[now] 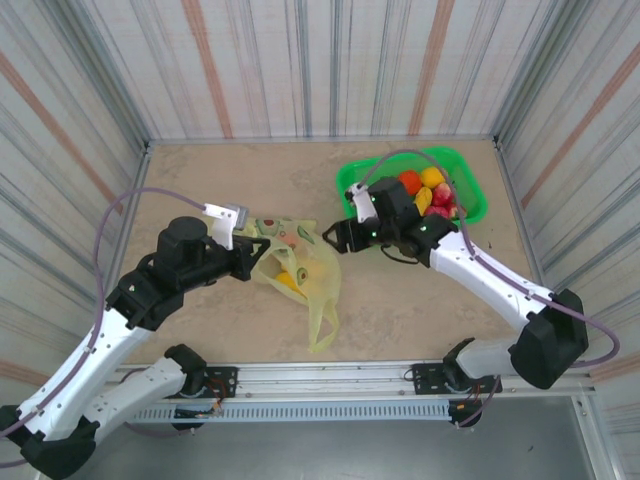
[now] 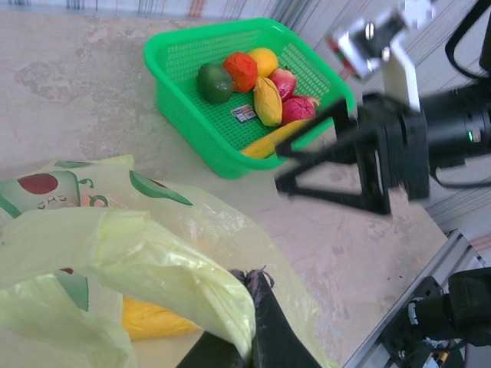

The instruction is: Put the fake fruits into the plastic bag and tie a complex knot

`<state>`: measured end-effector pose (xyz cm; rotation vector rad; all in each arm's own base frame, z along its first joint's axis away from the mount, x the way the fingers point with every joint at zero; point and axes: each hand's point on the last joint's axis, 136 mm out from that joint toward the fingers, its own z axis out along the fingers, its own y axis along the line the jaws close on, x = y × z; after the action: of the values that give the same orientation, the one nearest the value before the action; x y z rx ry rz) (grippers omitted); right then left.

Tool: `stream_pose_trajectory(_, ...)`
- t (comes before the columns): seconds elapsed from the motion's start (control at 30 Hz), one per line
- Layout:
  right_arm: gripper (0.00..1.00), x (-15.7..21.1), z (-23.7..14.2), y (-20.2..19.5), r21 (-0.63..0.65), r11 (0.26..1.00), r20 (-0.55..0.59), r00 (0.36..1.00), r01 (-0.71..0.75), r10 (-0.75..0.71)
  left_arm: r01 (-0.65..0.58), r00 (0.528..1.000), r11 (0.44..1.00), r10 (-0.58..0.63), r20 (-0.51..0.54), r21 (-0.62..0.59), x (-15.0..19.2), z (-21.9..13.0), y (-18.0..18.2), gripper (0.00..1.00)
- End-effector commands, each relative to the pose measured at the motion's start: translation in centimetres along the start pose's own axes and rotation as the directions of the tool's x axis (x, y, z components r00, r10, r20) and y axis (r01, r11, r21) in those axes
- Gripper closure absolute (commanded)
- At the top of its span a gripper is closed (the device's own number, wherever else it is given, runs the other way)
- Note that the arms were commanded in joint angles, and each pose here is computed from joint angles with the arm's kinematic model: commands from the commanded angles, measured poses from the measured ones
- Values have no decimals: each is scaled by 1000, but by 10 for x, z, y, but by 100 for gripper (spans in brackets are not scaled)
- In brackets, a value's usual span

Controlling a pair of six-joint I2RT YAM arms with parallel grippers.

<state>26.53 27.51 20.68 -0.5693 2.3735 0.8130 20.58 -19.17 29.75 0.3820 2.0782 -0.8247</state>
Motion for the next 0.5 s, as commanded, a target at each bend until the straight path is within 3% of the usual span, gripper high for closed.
stream_pose_trajectory(0.0,18,54,-12,7,-49,998,-157,987,-37,29,-44,998,999,45,45,-7,-13,-10,-4,100)
stream_pose_trajectory(0.13,16,79,-14,27,-175,981,-200,979,-84,48,-51,998,999,51,47,-7,-14,-10,-5,100)
stream_pose_trajectory(0.23,17,101,-11,48,-227,971,-294,956,-80,9,-51,998,999,51,45,-8,-14,-11,-5,100)
stream_pose_trajectory(0.37,25,132,-19,72,-252,963,-324,930,93,-174,-51,998,999,52,45,-14,-13,-11,-3,100)
stream_pose_trajectory(0.47,27,146,-24,80,-267,929,-252,912,256,-324,-50,998,999,51,42,-21,-11,-11,-2,100)
